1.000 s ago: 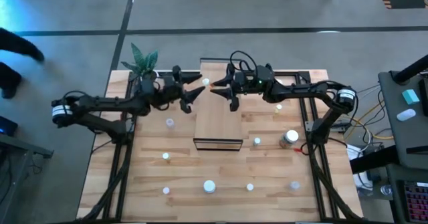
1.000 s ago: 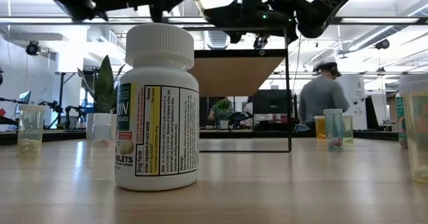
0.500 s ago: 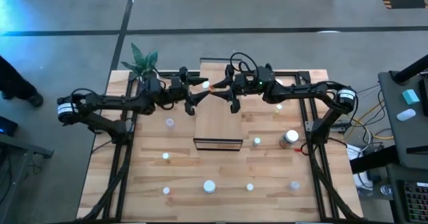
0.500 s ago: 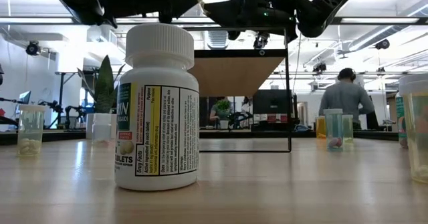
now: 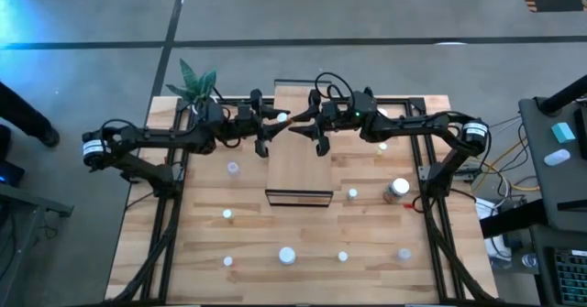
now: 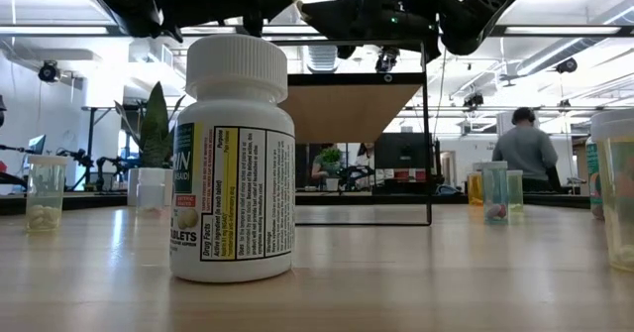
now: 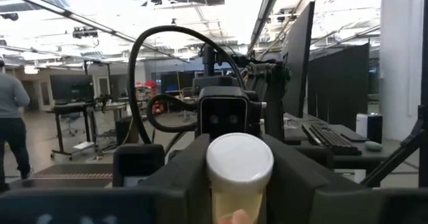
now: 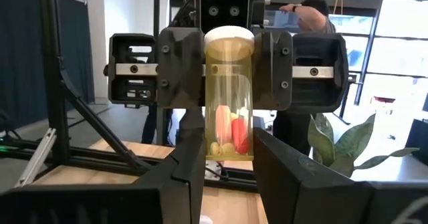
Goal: Pick and place medicine bottles onto shelf by color
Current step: Put the top yellow pill bottle on the shelf
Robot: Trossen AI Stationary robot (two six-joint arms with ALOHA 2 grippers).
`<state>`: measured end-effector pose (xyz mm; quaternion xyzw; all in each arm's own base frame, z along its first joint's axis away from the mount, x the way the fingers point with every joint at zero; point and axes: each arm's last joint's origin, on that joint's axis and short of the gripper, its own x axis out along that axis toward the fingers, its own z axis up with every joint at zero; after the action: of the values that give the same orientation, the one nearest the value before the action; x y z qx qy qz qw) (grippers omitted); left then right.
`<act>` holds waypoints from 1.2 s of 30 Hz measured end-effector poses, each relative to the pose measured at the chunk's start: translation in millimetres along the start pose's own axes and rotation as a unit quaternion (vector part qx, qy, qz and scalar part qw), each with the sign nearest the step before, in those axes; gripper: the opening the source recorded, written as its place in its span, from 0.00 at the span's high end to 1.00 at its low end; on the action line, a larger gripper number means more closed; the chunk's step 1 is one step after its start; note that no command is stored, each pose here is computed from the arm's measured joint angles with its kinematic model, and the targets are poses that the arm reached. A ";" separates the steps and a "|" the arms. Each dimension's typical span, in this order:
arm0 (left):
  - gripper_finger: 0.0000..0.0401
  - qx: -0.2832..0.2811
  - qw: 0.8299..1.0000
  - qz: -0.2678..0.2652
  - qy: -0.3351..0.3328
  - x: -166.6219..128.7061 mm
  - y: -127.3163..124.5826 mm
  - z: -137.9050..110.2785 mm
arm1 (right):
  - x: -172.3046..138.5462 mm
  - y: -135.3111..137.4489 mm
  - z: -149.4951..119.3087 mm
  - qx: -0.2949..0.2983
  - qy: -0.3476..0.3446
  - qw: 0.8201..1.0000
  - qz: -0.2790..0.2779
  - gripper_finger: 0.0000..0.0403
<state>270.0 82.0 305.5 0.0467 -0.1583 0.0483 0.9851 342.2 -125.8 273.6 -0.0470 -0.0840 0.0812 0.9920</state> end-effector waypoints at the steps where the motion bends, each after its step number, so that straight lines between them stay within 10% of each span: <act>1: 0.76 0.000 1.000 0.000 0.001 0.0 0.1 -0.3 | 0.0 0.0 0.0 0.005 0.000 1.000 0.000 0.76; 20: 0.78 0.025 0.999 0.034 0.024 -8.0 23.0 12.7 | -18.0 -0.4 8.8 0.015 0.106 0.994 -0.016 0.37; 27: 0.78 0.006 0.985 0.101 0.141 -3.4 67.2 4.0 | -53.9 8.5 33.3 -0.032 0.241 0.959 -0.142 0.47; 36: 0.78 -0.023 0.959 0.154 0.238 15.6 121.7 -33.5 | -76.3 23.1 52.5 -0.042 0.219 0.962 -0.160 0.74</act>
<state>281.7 207.4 288.1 -0.0135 0.0741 0.2056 0.9757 255.3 -111.8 310.5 -0.0916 0.1252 -0.0946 0.9833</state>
